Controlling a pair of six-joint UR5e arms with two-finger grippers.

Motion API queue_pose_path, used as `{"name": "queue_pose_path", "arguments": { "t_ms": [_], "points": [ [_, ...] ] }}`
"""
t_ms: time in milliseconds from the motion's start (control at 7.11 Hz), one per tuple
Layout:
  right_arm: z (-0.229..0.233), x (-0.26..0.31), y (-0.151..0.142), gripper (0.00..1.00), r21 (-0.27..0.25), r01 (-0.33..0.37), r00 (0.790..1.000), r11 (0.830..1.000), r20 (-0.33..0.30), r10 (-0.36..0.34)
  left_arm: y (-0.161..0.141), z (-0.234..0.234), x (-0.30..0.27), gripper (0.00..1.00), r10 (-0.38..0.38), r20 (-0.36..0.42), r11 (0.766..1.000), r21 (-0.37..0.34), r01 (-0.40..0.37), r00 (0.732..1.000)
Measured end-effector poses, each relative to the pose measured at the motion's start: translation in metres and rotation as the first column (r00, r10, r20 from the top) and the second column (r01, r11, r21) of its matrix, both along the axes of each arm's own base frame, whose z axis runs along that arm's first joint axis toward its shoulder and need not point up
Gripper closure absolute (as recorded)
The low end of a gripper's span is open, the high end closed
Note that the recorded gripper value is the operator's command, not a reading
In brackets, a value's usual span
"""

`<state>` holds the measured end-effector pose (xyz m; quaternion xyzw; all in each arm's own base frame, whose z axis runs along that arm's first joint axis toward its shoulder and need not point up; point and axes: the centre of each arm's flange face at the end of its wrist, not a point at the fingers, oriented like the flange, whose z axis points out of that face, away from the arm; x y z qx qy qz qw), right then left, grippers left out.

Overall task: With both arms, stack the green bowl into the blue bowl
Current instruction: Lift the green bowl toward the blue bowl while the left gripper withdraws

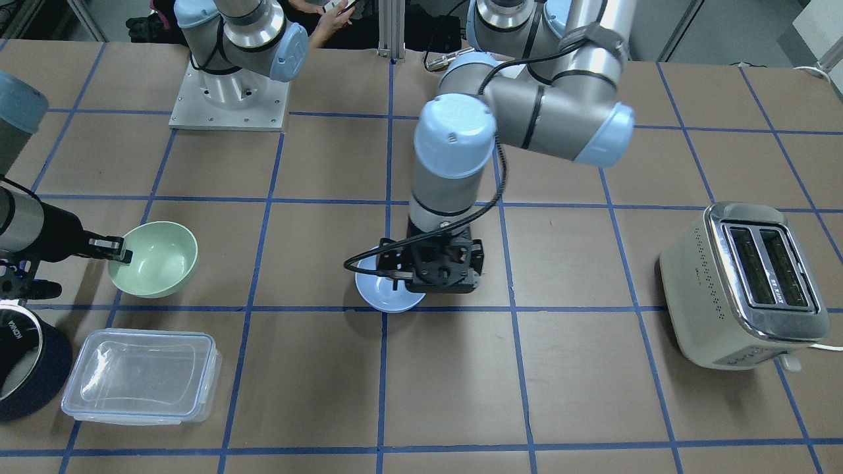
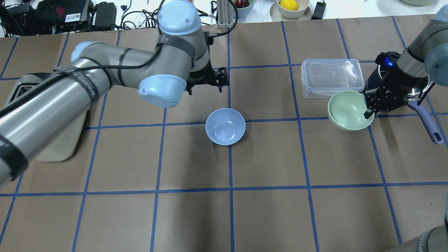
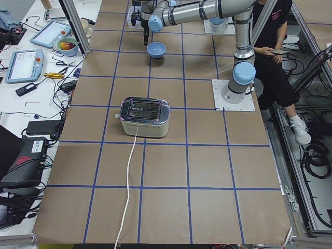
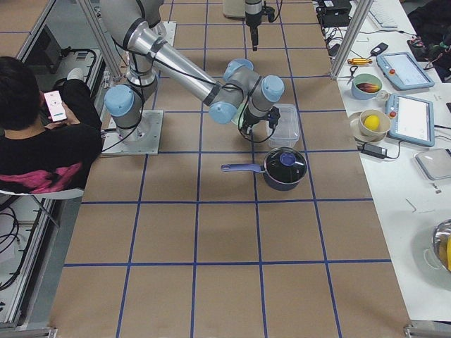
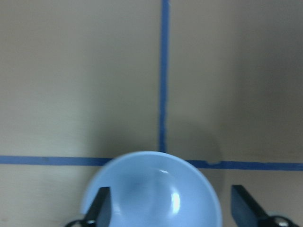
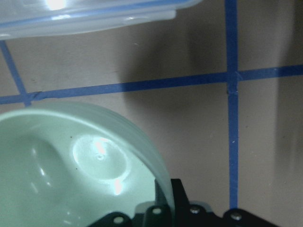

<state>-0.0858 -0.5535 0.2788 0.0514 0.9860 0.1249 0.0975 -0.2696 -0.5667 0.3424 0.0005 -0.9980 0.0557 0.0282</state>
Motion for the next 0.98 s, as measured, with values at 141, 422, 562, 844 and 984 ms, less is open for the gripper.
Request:
{"name": "queue_pose_path", "arguments": {
  "t_ms": [141,422,562,844,984],
  "points": [
    [0.018,0.030,-0.009,1.00,-0.012,-0.042,0.999,0.999,0.028,0.042,-0.003,0.032,0.055,0.00,-0.046,0.003,0.999,0.003,0.046,0.999],
    [0.037,0.129,-0.015,1.00,-0.031,-0.069,0.996,0.997,0.057,0.070,0.016,0.090,0.120,0.00,-0.079,-0.005,0.997,0.017,0.079,0.997],
    [0.038,0.186,-0.013,1.00,-0.034,-0.045,0.997,0.998,0.054,0.046,0.034,0.115,0.128,0.00,-0.072,-0.008,0.997,0.026,0.072,0.997],
    [0.023,0.289,-0.001,1.00,-0.026,-0.016,0.999,1.000,0.043,0.017,0.074,0.154,0.132,0.00,-0.046,0.011,0.998,0.042,0.045,0.999],
    [0.012,0.330,0.007,1.00,-0.018,-0.012,0.999,1.000,0.040,0.013,0.091,0.166,0.136,0.00,-0.031,0.042,0.998,0.058,0.028,0.999]
  ]
}}
